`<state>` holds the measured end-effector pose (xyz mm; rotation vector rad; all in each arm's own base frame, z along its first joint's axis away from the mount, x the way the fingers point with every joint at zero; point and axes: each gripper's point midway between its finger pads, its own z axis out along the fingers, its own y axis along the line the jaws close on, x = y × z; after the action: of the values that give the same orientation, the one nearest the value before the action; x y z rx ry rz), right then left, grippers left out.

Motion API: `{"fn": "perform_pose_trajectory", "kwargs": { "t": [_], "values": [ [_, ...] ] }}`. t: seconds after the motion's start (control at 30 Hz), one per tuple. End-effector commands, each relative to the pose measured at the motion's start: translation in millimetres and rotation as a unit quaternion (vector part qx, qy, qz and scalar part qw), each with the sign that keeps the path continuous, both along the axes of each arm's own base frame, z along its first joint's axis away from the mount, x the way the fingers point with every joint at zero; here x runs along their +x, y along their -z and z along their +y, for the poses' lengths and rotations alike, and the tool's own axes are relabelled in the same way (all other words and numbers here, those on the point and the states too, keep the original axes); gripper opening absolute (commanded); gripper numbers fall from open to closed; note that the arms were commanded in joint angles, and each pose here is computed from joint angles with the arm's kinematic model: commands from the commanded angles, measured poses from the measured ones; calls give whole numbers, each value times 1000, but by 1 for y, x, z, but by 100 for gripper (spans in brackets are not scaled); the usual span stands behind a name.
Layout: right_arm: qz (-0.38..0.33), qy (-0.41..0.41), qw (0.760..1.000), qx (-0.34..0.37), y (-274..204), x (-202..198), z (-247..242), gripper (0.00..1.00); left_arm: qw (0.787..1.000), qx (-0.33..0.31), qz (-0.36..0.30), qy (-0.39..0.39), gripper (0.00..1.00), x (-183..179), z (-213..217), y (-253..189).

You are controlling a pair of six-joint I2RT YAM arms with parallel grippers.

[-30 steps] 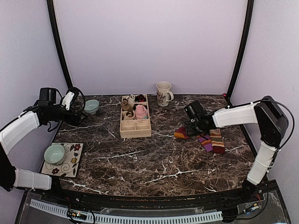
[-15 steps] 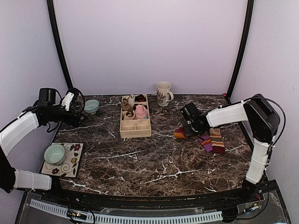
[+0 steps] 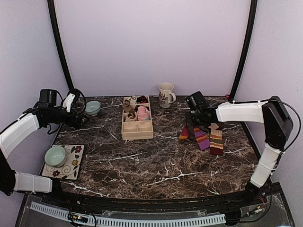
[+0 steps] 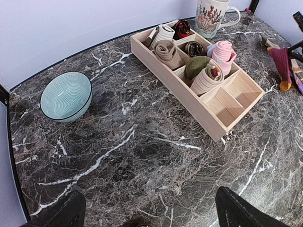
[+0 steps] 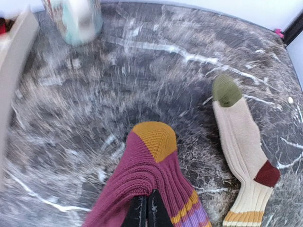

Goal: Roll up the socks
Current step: Adjust the sock at the center of the board, then flatten out the sock at the center of the board.

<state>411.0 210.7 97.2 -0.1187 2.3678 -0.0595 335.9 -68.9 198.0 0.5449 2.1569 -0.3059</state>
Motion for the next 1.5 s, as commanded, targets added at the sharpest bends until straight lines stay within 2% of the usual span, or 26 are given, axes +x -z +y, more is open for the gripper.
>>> {"fn": "perform_pose_trajectory", "kwargs": {
  "t": [0.0,0.17,0.33,0.37,0.4,0.43,0.57,0.6,0.67,0.73,0.83,1.1,1.3,1.47],
  "values": [
    [-55,83,989,110,-46,-12,-11,0,1000,-1,17,5,98,-3,-5,5],
    [-60,128,984,111,-45,-41,-22,0,1000,-7,10,19,99,-3,-17,-2],
    [17,103,991,84,6,-72,6,0,999,-9,8,34,99,-3,-29,-7],
    [34,92,992,74,17,-78,15,8,999,-10,8,37,99,-3,-31,-7],
    [51,79,993,67,26,-84,24,27,999,-11,9,39,99,-3,-33,-6],
    [64,66,994,62,34,-88,33,39,999,-11,11,40,99,-3,-34,-6],
    [68,17,993,90,32,-96,54,67,999,-10,17,45,99,-4,-37,-3],
    [62,5,993,101,26,-97,57,74,999,-9,18,45,99,-4,-37,-3],
    [50,-32,992,115,9,-98,64,82,999,-7,17,44,99,-4,-37,-3],
    [40,-56,991,113,1,-102,62,86,999,-5,15,43,99,-4,-36,-3],
    [29,-56,991,117,-12,-109,44,86,999,-7,16,47,99,-5,-37,-3],
    [72,-28,986,147,23,-135,2,78,998,-9,24,52,99,-7,-40,1],
    [87,-7,988,131,42,-124,-13,68,998,-11,27,57,99,-8,-41,-1],
    [81,-3,989,124,42,-109,-15,64,998,-13,30,58,99,-11,-42,-1]
  ]
}}
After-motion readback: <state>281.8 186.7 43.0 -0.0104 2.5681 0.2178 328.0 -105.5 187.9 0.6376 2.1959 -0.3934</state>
